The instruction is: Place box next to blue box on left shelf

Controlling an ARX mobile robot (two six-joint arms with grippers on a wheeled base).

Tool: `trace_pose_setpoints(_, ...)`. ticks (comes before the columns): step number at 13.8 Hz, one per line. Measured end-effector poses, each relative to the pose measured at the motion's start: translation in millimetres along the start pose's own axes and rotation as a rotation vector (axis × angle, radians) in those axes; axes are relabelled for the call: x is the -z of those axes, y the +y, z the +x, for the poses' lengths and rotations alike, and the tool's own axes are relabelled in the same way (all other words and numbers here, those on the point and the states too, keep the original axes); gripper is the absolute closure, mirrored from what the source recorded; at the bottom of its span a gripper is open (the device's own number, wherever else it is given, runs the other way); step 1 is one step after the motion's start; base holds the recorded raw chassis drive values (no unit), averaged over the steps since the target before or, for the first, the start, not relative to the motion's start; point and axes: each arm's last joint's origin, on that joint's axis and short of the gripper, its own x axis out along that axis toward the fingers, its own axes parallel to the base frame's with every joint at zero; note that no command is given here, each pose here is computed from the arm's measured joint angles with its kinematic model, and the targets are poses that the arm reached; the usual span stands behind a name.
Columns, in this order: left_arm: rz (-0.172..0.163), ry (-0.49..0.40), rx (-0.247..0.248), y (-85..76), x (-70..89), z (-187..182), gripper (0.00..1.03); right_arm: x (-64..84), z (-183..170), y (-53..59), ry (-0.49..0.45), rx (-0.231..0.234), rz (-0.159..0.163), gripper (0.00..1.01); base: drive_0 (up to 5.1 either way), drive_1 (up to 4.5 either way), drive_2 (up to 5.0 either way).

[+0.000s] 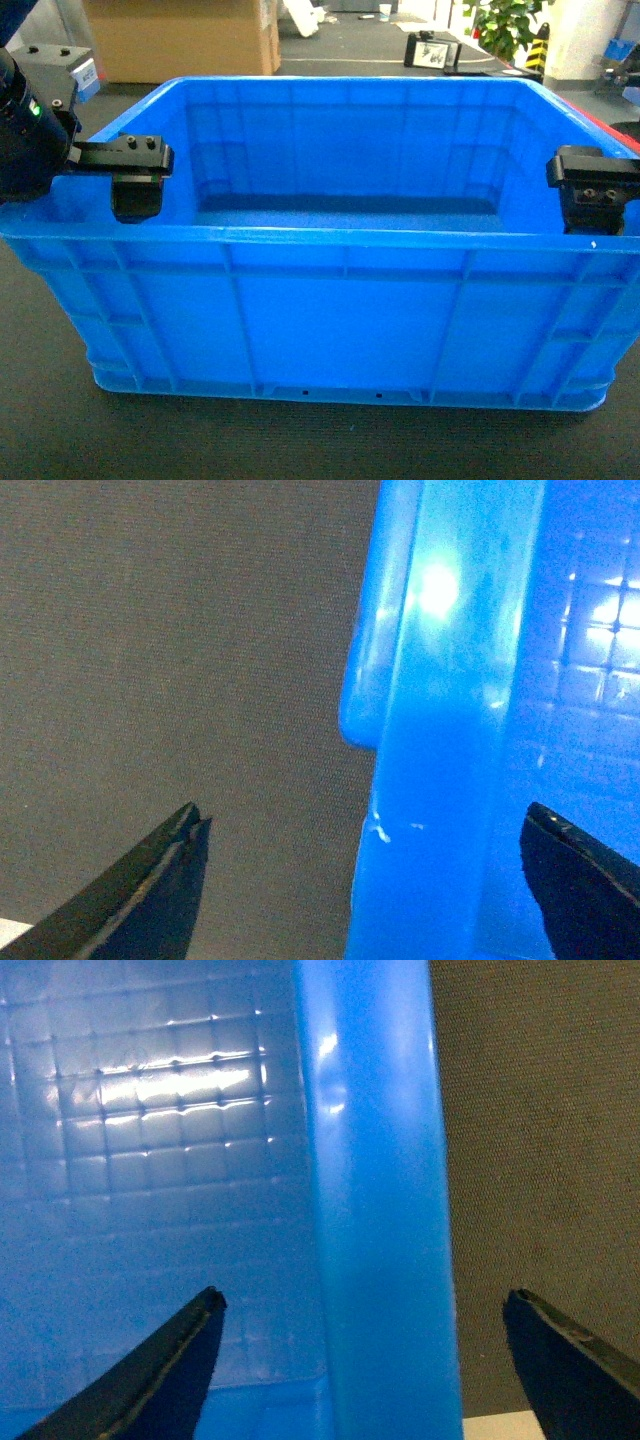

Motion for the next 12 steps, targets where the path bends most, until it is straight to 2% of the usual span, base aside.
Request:
trace_pose_setpoints(1,0.004,0.008,0.001,-0.8,1.4,0,0.31,0.2,-2,-0.3,-0.003,0.0,0.0,0.36,0.0,0.0,0.0)
trace_pose_setpoints(3,0.001,0.006,-0.004,0.4,0.9,0,0.58,-0.3,-4,-0.8,-0.007,0.0,0.002,0.63,0.0,0.0,0.0)
trace_pose_setpoints(4,0.001,0.008,0.012,-0.2,0.9,0,0.71,-0.9,-5,-0.8,-0.012,-0.007,0.003,0.76,0.0,0.0,0.0)
trace_pose_setpoints(5,0.024,0.007,0.026,-1.7,1.1,0,0.82,-1.1,-7,-0.5,-0.017,-0.014,-0.018,0.88,0.0,0.0,0.0)
trace_pose_setpoints(6,0.028,0.01,0.066,1.5,-0.1,0,0.88,-0.8,-8,-1.2,-0.026,-0.035,-0.036,0.91,0.0,0.0,0.0)
trace_pose_setpoints(7,0.038,0.011,0.089,2.6,-0.1,-1,0.92,0.7,-7,-1.6,-0.027,-0.036,-0.046,0.91,0.0,0.0,0.0)
trace_pose_setpoints(10,0.036,-0.004,0.099,3.4,8.1,-6,0.94,5.4,-12,-0.6,-0.046,-0.037,-0.065,0.91,0.0,0.0,0.0)
trace_pose_setpoints(12,0.036,-0.025,0.085,7.2,26.7,-25,0.94,17.8,-27,4.3,-0.065,-0.05,-0.105,0.91,0.0,0.0,0.0)
